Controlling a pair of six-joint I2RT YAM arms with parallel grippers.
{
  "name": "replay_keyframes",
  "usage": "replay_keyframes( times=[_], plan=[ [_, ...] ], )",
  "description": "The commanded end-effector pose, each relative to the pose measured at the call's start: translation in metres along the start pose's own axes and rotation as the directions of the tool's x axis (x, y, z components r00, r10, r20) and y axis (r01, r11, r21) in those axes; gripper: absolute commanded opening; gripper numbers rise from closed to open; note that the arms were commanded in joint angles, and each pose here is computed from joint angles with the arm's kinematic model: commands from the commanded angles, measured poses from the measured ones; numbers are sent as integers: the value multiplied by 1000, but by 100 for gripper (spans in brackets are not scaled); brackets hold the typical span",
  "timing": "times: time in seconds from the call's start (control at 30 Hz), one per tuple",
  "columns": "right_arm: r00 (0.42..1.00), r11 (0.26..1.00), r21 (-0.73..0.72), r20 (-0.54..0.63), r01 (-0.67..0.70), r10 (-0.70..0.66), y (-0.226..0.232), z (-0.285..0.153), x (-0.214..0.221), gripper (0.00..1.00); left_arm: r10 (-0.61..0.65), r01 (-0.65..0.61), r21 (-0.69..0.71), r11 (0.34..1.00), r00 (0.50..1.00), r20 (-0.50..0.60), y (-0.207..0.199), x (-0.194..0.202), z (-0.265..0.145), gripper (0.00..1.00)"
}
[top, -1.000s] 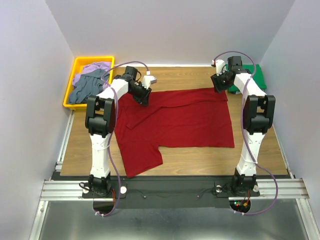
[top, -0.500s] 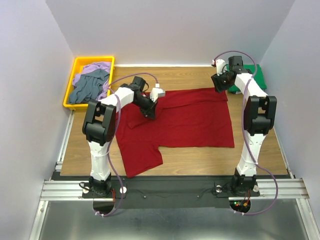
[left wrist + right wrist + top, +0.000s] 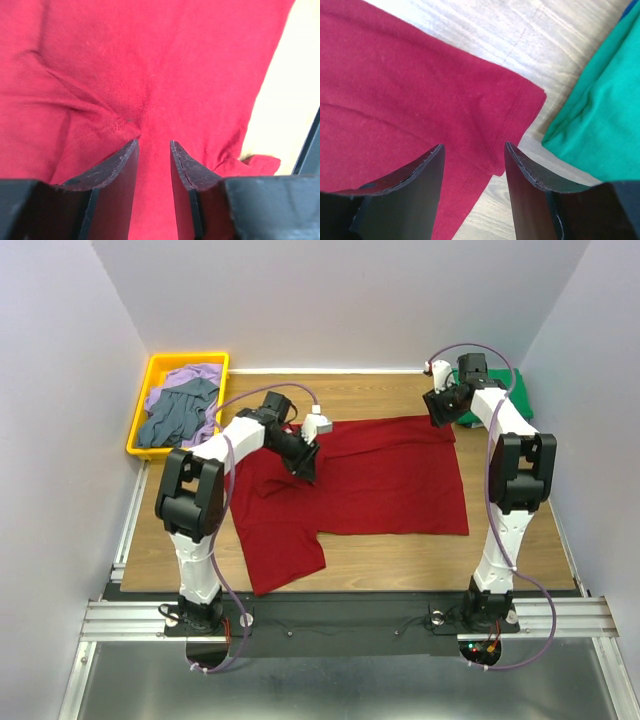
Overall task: Fold and stack the t-shirts
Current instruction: Fold the tshirt
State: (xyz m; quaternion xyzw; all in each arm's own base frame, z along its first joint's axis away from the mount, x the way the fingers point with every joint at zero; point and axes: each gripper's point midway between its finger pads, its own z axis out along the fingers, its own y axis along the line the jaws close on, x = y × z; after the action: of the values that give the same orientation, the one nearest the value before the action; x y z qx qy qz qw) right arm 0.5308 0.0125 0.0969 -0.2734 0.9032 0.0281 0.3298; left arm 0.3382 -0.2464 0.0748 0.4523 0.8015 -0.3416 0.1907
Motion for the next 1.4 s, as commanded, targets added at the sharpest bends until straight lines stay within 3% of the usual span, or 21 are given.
replay_keyframes(
  times=[0.0, 0.2, 0.4, 0.67, 1.07, 1.27, 1.37],
  plan=[
    [999, 999, -43, 39, 25, -24, 13, -22, -15, 56, 66, -56, -85, 995, 991, 120, 2, -33, -45, 40],
    [999, 954, -294, 28, 50, -44, 99, -23, -28, 49, -76, 102, -219, 970, 990, 120, 61, 2, -83, 44],
    [1000, 863, -504, 14, 28, -25, 217, -22, -54, 42, -176, 204, -316, 926, 978, 115, 79, 51, -106, 44],
    [998, 811, -582, 18, 62, -64, 334, -4, -84, 32, -273, 315, -375, 872, 948, 160, 107, 65, -108, 39],
    [970, 893, -385, 25, 233, -243, 395, 18, -66, 49, -325, 373, -393, 840, 927, 186, 136, 61, -98, 39],
    [965, 902, -362, -16, 237, -260, 401, 34, -52, 50, -330, 374, -400, 837, 927, 178, 140, 63, -91, 39],
    [959, 906, -341, -39, 251, -281, 398, 39, -42, 43, -338, 379, -406, 832, 926, 172, 143, 66, -88, 38]
  ],
)
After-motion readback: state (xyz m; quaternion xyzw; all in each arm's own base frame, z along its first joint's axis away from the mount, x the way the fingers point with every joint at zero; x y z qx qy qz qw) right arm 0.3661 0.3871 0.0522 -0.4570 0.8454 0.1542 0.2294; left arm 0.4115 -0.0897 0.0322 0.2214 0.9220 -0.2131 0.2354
